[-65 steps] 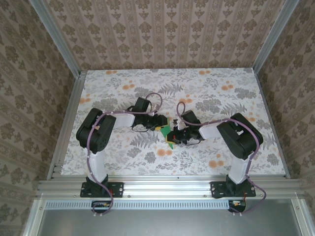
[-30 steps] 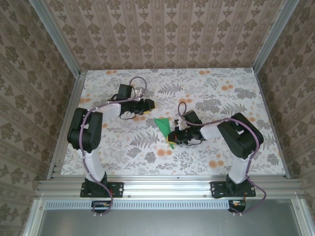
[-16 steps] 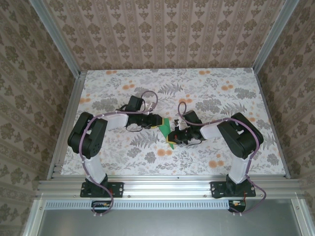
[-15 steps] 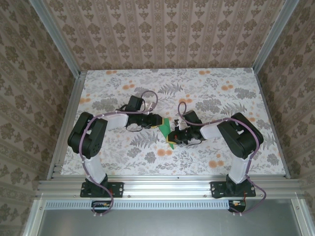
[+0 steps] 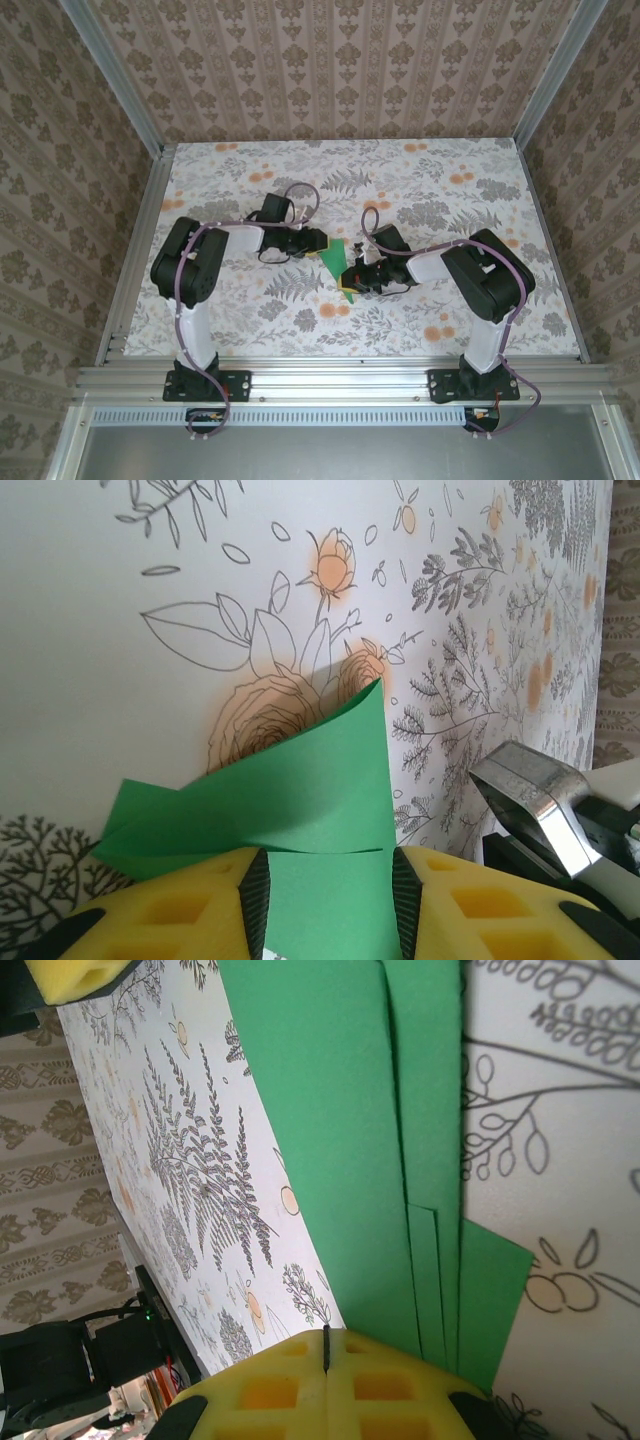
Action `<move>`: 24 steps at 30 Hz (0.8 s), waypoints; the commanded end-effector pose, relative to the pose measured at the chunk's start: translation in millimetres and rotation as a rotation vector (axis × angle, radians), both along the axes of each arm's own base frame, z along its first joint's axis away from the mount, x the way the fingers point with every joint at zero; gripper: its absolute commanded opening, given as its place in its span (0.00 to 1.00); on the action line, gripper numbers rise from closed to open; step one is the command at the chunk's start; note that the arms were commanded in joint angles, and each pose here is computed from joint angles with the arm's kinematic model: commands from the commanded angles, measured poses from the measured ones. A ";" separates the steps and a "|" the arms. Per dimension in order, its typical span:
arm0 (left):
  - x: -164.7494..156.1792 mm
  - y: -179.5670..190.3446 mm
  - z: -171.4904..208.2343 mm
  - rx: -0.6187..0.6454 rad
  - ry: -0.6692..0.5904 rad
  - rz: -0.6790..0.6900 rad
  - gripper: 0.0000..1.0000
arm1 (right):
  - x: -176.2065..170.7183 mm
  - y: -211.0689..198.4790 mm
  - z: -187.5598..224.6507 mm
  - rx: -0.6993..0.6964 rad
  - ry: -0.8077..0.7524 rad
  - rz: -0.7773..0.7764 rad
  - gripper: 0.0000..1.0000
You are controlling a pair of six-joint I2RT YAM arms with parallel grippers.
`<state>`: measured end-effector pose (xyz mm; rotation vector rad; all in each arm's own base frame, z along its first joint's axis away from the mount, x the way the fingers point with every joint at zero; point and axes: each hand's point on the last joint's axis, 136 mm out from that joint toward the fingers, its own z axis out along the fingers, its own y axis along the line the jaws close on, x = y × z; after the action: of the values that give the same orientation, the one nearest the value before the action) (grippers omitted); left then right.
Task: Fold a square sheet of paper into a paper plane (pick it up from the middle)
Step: Fold the wing for the fifth time at the center of the table.
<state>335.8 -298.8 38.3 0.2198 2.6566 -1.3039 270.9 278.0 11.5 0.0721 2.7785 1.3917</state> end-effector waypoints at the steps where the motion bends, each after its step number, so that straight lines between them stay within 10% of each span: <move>1: 8.6 3.9 -12.5 0.038 -0.006 0.018 0.40 | -44.1 -42.7 -65.3 -0.232 0.226 -0.061 0.00; 24: 16.6 34.2 53.5 0.043 -0.084 0.088 0.44 | -32.0 -38.6 -53.4 -0.220 0.196 -0.079 0.00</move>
<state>365.0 -262.4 65.0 0.1069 2.6378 -1.1906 271.1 278.1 12.0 0.0721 2.7775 1.3917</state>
